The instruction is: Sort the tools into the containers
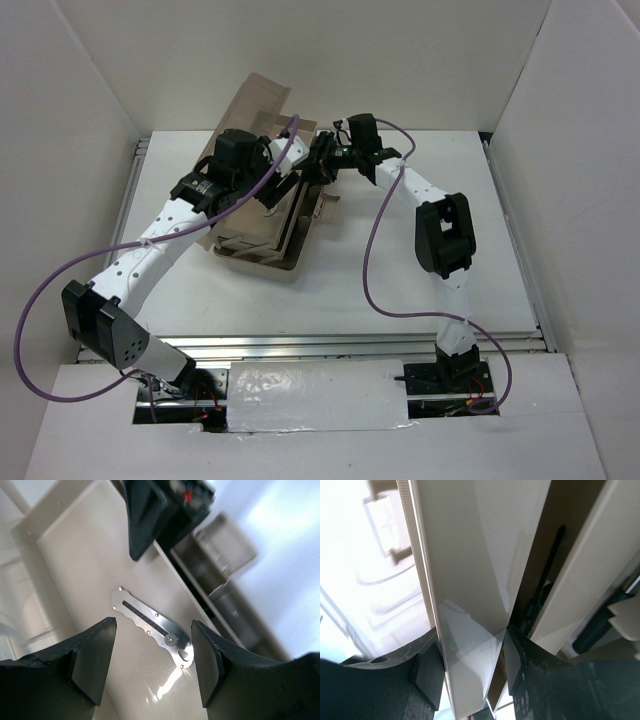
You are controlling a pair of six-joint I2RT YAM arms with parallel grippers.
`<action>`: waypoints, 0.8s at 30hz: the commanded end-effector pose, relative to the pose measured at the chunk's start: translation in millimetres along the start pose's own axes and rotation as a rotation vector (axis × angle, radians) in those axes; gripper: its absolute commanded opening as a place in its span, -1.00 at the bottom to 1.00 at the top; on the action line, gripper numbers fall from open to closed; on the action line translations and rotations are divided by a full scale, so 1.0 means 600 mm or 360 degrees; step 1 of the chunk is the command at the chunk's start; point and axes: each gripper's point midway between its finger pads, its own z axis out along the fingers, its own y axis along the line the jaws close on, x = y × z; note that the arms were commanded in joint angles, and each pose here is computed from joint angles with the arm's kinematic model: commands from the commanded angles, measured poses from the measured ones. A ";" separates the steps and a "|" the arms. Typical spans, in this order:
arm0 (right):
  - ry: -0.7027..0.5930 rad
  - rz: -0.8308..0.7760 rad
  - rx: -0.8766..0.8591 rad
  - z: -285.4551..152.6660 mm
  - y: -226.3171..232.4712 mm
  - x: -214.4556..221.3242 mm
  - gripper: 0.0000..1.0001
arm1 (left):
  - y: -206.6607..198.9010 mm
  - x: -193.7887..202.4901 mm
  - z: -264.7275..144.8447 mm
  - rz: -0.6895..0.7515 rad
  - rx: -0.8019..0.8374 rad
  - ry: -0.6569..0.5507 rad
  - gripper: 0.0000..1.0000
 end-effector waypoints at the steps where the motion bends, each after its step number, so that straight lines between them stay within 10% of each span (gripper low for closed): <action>1: 0.0050 -0.0057 0.0041 0.008 -0.026 0.015 -1.00 | 0.011 -0.068 -0.058 -0.0141 0.0053 -0.0239 0.48; 9: 0.0051 -0.0054 0.0041 0.007 -0.027 0.014 -1.00 | -0.034 -0.065 -0.060 -0.0415 0.0451 -0.0330 0.48; 24: 0.0086 -0.0128 -0.0085 -0.012 0.021 0.020 -0.76 | 0.122 -0.092 -0.115 -0.0713 0.0104 -0.0493 0.56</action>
